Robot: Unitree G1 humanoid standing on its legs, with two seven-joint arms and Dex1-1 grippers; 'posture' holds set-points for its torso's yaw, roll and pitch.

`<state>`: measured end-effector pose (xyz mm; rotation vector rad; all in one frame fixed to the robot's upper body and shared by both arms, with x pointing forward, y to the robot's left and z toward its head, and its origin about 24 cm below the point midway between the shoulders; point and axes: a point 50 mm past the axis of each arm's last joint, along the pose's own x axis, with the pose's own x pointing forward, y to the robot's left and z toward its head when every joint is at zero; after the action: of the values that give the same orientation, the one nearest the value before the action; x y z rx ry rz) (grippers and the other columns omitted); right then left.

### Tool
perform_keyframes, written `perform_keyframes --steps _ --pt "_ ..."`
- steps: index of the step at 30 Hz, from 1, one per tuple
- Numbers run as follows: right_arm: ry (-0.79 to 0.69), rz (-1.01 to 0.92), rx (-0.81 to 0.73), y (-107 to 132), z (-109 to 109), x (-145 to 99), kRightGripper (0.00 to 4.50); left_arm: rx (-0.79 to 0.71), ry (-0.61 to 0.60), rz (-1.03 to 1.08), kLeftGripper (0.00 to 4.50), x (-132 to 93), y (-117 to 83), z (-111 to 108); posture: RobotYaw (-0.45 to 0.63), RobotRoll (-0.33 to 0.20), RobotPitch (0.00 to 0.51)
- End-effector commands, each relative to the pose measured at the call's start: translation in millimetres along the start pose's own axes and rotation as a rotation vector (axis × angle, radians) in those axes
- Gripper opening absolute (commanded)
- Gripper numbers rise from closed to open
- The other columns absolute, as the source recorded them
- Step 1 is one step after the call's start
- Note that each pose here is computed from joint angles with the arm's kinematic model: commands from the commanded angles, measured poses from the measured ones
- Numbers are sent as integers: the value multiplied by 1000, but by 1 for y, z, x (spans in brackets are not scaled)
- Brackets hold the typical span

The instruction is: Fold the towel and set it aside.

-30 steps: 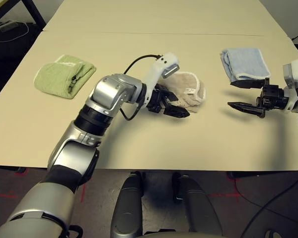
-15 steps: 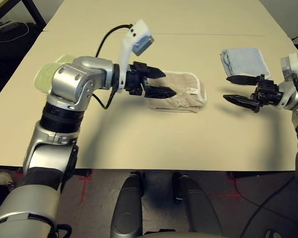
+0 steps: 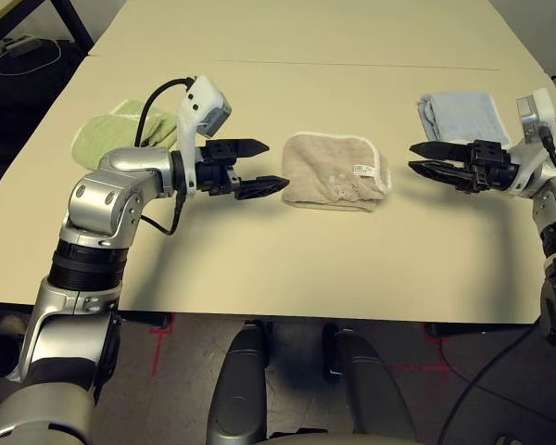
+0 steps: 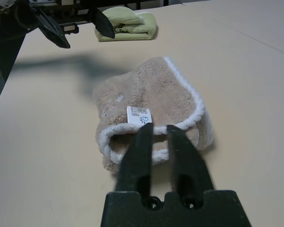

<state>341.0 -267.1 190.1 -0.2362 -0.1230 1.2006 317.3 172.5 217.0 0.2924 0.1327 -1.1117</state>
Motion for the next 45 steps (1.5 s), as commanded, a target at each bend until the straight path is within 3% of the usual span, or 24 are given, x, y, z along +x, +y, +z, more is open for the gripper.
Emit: perform_keyframes --steps 1,12,13,16,25,30,45 --pt "37 -11 -8 0 1 -11 18 -2 14 38 4500 -12 8 -7 152 0 208" --pt "47 -19 -7 0 0 -13 18 0 -39 188 4500 -22 31 -2 153 0 205" --pt "45 -18 -7 0 -1 -12 2 3 -40 189 4320 -22 31 -1 153 0 205" --pt "43 -14 -9 0 0 -10 0 9 -37 176 3577 -23 31 -1 153 0 205" --pt "40 -9 -17 -1 1 -8 0 74 -49 66 125 -21 23 -3 155 0 198" --pt "21 14 -13 0 2 0 0 105 -65 40 57 -13 23 0 155 0 199" --pt "-16 152 -20 3 2 53 0 135 -84 -117 57 43 20 9 168 0 208"
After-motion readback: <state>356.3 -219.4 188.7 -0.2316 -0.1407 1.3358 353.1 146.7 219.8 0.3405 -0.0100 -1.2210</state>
